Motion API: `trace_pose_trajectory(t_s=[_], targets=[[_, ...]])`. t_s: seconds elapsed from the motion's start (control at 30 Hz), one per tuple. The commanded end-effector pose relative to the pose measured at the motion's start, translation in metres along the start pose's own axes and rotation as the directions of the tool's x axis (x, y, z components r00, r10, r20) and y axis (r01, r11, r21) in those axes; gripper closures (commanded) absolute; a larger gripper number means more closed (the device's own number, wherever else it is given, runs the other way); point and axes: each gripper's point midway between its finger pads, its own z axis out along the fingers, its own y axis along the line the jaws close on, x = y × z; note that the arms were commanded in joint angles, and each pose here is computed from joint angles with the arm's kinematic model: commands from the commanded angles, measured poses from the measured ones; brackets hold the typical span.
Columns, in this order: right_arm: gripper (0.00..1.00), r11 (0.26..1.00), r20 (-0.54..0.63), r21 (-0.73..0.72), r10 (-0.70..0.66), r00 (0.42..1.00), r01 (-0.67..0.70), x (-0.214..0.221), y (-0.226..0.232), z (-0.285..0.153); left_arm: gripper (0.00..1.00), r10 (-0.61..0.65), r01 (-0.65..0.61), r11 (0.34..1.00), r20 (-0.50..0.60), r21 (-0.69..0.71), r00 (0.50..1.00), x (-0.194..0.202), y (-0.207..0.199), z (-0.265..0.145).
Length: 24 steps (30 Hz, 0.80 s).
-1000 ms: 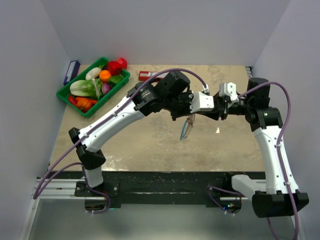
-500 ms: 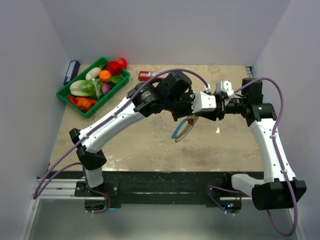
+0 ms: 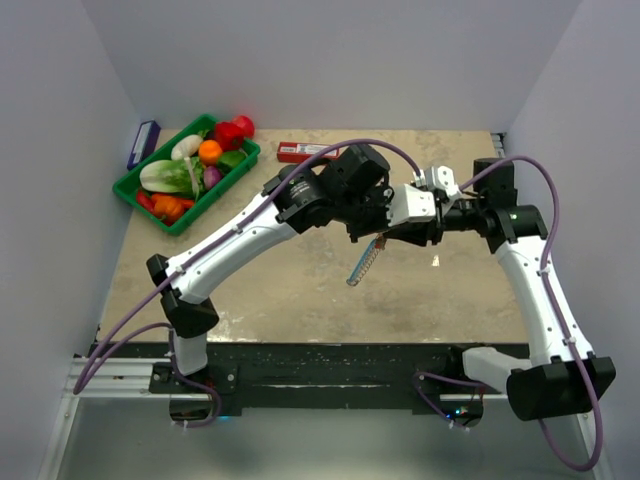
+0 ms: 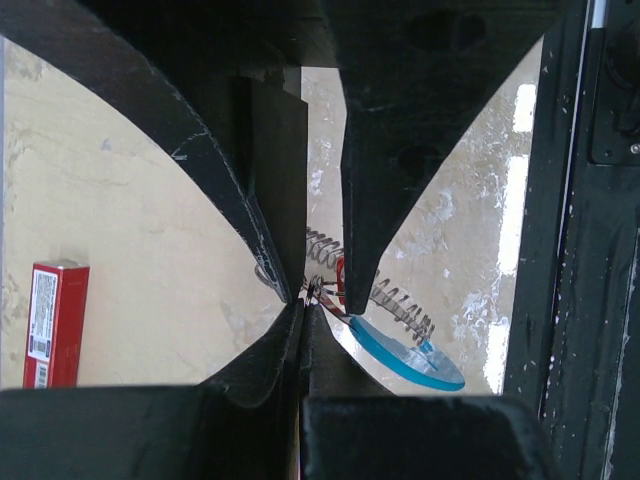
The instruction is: Remove the keys from the keyring
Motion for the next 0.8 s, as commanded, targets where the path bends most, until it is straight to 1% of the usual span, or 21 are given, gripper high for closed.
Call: trace_pose_trajectory(t_s=[0.0,0.2,0.47,0.57,0.6,0.7,0.77], targets=[[0.71,1.0,-0.004,-0.004,-0.018,1.0,0.018,-0.001,-0.001,0.002,1.0,0.005,0.001,0.999,0.118,-0.053,0.993,-0.034,0.009,-0.015],[0.73,1.0,-0.019,0.022,-0.002,1.0,0.002,0.003,-0.007,0.003,1.0,0.004,0.001,0.999,0.133,-0.038,0.991,-0.037,0.007,-0.016],[0.75,0.999,-0.006,0.051,-0.007,1.0,0.007,0.001,-0.014,0.007,1.0,0.006,-0.003,1.0,0.153,-0.019,0.988,-0.043,0.003,-0.02],[0.83,0.999,-0.001,0.044,-0.008,1.0,0.008,-0.001,-0.013,0.008,1.0,0.006,-0.004,1.0,0.15,-0.019,0.989,-0.042,0.002,-0.019],[0.9,0.999,-0.001,0.04,-0.011,1.0,0.011,-0.002,-0.011,0.009,1.0,0.006,-0.003,1.0,0.146,-0.02,0.989,-0.041,0.003,-0.018],[1.0,0.999,-0.007,0.044,-0.016,1.0,0.017,0.0,-0.011,0.01,1.0,0.005,-0.002,1.0,0.15,-0.025,0.989,-0.043,0.004,-0.019],[1.0,0.999,-0.015,0.047,-0.02,1.0,0.02,0.001,-0.01,0.008,1.0,0.008,-0.002,0.999,0.153,-0.036,0.988,-0.044,0.005,-0.021]])
